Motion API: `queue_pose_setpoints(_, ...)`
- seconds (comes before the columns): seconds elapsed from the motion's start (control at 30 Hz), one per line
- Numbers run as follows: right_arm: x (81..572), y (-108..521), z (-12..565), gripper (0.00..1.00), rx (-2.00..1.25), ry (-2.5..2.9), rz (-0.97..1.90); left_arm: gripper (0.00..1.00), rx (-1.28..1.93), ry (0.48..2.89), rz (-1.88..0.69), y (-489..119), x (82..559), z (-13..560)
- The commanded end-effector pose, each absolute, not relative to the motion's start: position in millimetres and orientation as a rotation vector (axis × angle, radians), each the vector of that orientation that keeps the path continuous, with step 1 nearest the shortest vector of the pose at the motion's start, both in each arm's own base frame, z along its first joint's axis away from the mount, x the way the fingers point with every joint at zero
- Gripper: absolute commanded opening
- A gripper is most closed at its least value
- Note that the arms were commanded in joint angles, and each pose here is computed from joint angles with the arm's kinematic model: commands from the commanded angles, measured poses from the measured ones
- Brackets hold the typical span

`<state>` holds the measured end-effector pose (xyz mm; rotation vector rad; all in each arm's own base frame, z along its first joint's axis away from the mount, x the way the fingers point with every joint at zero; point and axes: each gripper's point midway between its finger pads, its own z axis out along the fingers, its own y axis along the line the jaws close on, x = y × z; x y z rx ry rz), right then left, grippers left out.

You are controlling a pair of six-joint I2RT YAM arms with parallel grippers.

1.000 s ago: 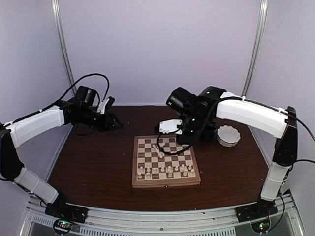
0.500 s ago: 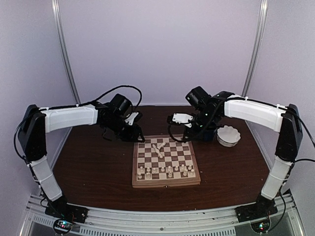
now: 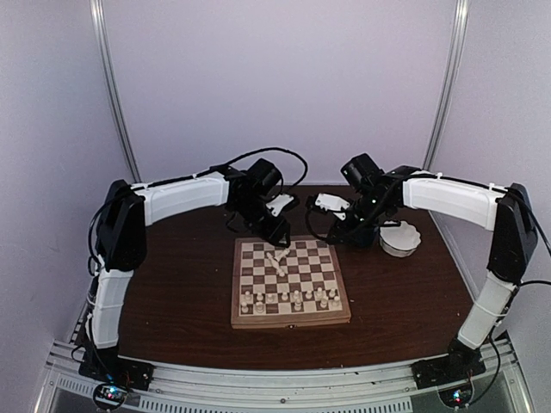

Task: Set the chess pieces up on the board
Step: Adjust the chess pile on the chessboard.

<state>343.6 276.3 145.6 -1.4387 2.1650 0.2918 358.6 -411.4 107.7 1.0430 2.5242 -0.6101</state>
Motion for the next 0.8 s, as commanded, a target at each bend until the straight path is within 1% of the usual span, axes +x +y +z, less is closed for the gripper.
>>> queue_pose_setpoints(0.0,359,265,172,0.42,-1.288,2.146,0.358,0.48,1.167,2.640,-0.439,-394,342,76)
queue_pose_setpoints(0.1,364,260,174,0.42,-1.250,2.161,0.392,0.47,1.176,2.676,-0.396,-388,339,67)
queue_pose_setpoints(0.2,366,259,171,0.42,-1.243,2.170,0.410,0.45,1.195,2.683,-0.406,-389,336,61)
queue_pose_setpoints(0.3,366,261,166,0.42,-1.247,2.183,0.432,0.42,1.202,2.683,-0.384,-391,338,56)
queue_pose_setpoints(0.53,365,265,160,0.42,-1.254,2.196,0.462,0.38,1.184,2.685,-0.355,-395,345,49)
queue_pose_setpoints(0.77,363,265,157,0.42,-1.259,2.203,0.474,0.37,1.164,2.653,-0.368,-401,351,64)
